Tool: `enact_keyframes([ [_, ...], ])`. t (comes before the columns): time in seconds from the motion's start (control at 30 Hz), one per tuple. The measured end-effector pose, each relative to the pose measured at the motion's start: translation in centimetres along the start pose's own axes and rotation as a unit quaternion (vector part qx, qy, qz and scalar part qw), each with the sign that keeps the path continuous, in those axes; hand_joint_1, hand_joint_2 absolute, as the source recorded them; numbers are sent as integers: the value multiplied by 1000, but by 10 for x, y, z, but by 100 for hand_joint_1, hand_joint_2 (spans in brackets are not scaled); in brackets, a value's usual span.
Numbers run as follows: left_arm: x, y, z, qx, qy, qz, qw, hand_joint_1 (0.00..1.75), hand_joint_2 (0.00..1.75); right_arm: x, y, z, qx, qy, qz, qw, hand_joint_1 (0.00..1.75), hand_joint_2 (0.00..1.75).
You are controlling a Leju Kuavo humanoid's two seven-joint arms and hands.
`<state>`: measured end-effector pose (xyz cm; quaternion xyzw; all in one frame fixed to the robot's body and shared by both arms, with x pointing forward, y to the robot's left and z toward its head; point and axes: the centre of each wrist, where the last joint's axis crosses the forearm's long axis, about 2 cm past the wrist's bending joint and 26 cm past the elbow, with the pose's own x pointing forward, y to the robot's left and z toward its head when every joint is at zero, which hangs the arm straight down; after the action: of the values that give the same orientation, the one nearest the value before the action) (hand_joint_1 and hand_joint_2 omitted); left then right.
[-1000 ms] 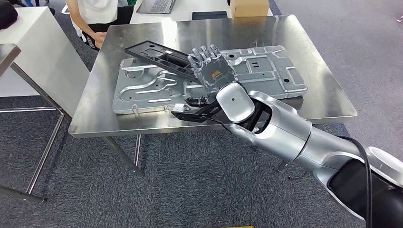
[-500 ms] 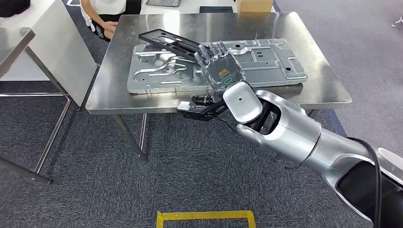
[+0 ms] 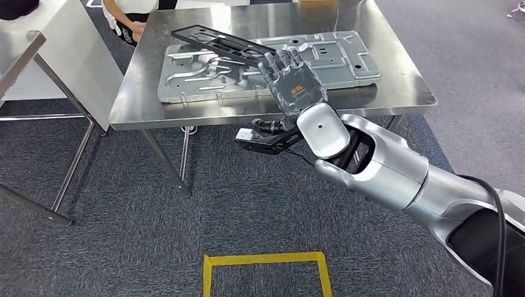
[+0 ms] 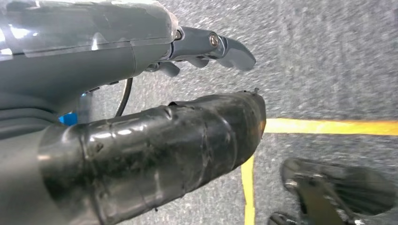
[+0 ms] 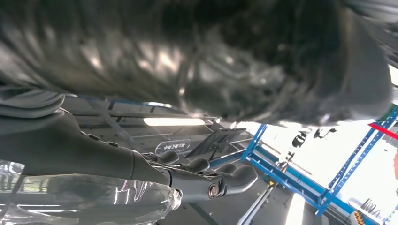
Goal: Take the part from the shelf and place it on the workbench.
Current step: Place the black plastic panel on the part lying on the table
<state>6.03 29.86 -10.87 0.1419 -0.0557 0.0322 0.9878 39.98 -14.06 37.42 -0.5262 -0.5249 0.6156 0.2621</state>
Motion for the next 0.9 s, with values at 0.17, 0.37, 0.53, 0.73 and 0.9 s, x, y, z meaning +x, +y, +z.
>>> enact_keyframes([
  [0.17,1,0,0,1,2,1,1000,0,0,0,0,1,0,1,1,1000,0,0],
  [0.37,4,3,-1,3,-2,2,1000,0,0,-5,-2,3,-4,6,2,1000,0,0],
  [0.53,4,3,-1,5,-2,2,1000,0,0,-10,1,5,3,11,5,1000,0,0],
  [0.73,4,3,-1,6,1,2,1000,0,0,-13,3,7,8,17,8,1000,0,0],
  [0.9,3,4,-1,8,3,2,1000,0,0,-13,2,8,6,14,5,1000,0,0],
])
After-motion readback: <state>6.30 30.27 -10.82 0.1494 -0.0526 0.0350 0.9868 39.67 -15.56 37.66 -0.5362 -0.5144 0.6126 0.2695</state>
